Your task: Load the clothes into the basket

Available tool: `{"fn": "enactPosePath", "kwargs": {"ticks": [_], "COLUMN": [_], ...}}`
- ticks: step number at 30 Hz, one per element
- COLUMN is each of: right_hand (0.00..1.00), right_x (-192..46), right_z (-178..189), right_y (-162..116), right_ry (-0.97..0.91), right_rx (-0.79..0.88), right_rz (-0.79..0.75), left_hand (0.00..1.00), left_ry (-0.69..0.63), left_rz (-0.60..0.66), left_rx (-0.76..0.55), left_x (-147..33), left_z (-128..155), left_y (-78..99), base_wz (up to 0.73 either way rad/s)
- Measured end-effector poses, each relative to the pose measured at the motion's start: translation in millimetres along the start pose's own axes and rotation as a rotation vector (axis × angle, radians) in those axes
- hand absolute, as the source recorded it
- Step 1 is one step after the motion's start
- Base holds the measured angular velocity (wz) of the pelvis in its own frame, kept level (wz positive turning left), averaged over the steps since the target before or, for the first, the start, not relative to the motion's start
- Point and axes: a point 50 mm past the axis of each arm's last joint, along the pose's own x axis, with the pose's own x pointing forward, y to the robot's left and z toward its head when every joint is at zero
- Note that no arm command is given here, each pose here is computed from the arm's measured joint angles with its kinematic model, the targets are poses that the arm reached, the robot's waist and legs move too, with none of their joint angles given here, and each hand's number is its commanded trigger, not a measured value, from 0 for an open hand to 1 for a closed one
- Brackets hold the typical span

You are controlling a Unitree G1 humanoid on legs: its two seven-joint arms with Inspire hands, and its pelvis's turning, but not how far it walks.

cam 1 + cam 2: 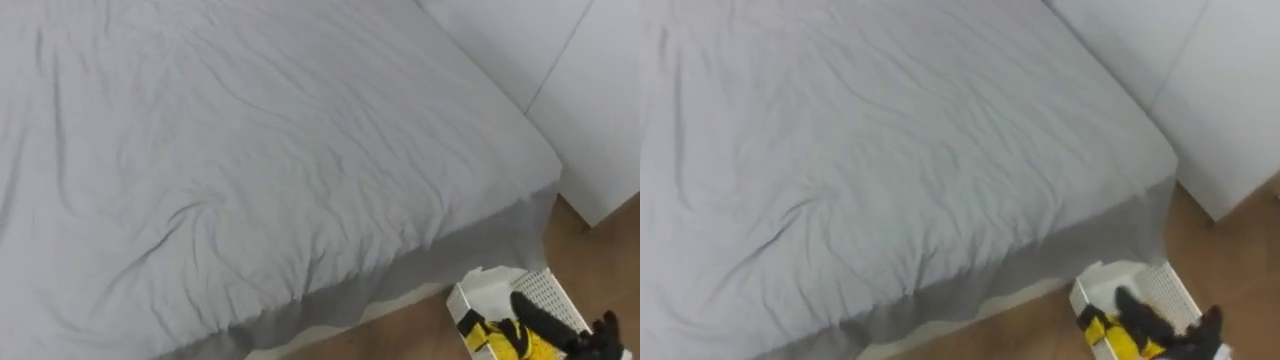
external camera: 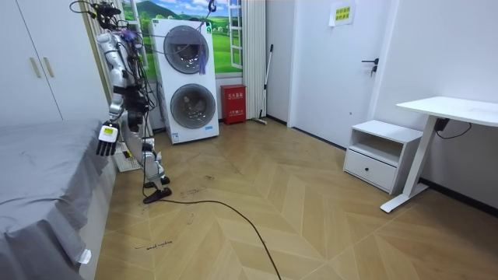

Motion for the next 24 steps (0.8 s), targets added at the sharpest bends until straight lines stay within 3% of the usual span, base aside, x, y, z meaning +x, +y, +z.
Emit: {"fn": "enactPosePath", "kwargs": {"ticks": [5,10,16,24], "right_hand": [0.00,0.00,0.00,0.00], "right_x": [-3,-13,-23,-24], "right_z": [-42,-77,-97,-98], "right_y": [-18,-34,-40,-26], "right_ry": [0.181,0.336,0.452,0.466], "right_rx": [-0.115,-0.337,-0.519,-0.616], "right_rz": [0.009,0.069,0.150,0.253], "left_hand": [0.00,0.00,0.00,0.00], "left_ry": [0.010,0.047,0.080,0.083], "left_rz": [0.041,0.103,0.120,0.131], "left_rx": [-0.011,-0.004,-0.014,-0.032], "left_x": [-1.3,-2.0,-2.2,-1.0], "left_z": [-4,-11,-16,-14], "left_y": [3.3,11.2,8.6,6.4], "base_wz": [0.42,0.34,0.34,0.20]}}
